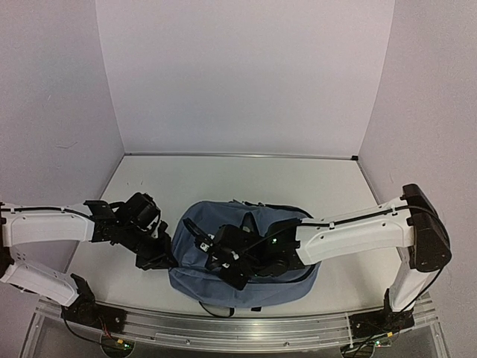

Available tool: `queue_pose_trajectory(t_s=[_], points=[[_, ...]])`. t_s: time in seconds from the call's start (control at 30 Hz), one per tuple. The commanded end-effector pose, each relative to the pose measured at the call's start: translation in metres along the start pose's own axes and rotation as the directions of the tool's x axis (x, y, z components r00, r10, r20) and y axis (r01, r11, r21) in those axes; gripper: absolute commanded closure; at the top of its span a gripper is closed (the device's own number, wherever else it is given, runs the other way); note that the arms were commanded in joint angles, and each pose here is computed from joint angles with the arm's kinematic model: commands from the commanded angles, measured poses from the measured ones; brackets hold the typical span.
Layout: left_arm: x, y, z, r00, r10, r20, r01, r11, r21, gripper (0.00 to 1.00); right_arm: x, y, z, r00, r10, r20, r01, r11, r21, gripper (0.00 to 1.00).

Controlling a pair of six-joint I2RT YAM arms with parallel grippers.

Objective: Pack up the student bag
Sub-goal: Zip the student bag at the center of the board.

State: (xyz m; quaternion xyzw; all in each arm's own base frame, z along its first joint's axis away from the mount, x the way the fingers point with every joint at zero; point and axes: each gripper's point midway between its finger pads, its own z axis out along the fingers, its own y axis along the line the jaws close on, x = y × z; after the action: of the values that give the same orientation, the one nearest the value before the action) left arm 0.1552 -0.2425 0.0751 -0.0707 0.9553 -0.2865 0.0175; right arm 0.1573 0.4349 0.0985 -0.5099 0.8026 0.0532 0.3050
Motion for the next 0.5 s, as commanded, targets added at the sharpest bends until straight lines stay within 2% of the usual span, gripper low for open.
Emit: queue_pose_trajectory(t_s=[0.0, 0.23, 0.47], points=[[-0.027, -0.016, -0.013, 0.993, 0.051, 0.11, -0.051, 0.999, 0.0, 1.0, -0.063, -0.008, -0.043, 0.961, 0.185, 0.205, -0.179, 0.983, -0.044, 1.0], [-0.039, 0.002, -0.024, 0.979, 0.085, 0.185, -0.064, 0.991, -0.116, 1.0, -0.065, -0.038, -0.037, 0.904, 0.355, 0.238, -0.373, 0.927, 0.037, 1.0], [-0.048, 0.011, -0.029, 0.971, 0.095, 0.22, -0.06, 0.985, -0.159, 1.0, -0.074, -0.075, -0.041, 0.804, 0.521, 0.287, -0.535, 0.844, -0.034, 1.0]])
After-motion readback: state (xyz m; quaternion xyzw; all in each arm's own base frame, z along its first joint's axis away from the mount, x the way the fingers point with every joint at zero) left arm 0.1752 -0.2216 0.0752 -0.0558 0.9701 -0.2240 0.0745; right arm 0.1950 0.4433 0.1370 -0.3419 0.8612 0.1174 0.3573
